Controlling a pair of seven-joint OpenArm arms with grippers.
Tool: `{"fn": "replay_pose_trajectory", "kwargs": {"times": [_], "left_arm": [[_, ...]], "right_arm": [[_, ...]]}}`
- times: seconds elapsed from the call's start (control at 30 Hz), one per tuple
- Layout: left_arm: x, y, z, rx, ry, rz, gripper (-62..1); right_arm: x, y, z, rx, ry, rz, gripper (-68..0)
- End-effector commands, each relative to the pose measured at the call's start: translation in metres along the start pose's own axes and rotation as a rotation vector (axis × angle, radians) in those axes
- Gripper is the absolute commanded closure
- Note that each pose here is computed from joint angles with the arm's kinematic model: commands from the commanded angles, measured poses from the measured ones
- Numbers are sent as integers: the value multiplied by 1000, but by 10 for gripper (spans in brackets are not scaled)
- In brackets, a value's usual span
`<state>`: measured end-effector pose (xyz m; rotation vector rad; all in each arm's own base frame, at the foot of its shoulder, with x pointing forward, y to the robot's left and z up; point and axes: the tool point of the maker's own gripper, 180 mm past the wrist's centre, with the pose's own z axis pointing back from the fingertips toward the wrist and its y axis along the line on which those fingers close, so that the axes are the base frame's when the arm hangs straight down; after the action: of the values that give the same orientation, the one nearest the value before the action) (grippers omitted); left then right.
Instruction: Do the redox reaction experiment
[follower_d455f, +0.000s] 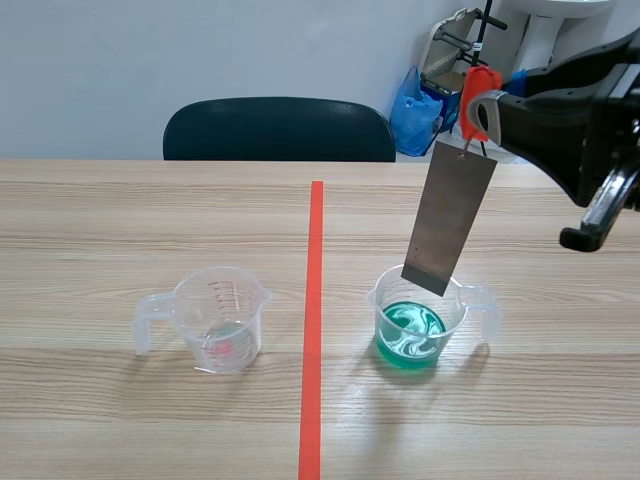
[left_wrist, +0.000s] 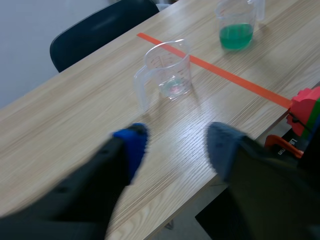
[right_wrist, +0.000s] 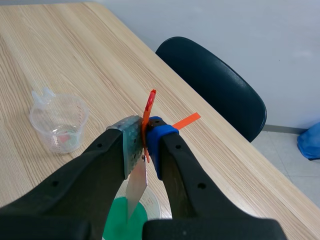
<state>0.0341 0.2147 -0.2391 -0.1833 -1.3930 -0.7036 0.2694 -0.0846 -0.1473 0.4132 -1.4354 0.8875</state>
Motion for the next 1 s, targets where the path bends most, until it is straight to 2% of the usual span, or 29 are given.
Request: {"fn": "replay_pose_trajectory", "kwargs": {"times": [0.0, 0.03, 0.97], "left_arm": [[3, 4, 1, 41, -11, 10, -583], [3, 6, 1, 56, -8, 16, -623], [1, 6, 3, 73, -1, 26, -623]], "right_arm": [[9, -5, 0, -8, -28, 19, -6], [9, -5, 0, -8, -28, 19, -6], [9, -5, 0, -8, -29, 19, -6]]}}
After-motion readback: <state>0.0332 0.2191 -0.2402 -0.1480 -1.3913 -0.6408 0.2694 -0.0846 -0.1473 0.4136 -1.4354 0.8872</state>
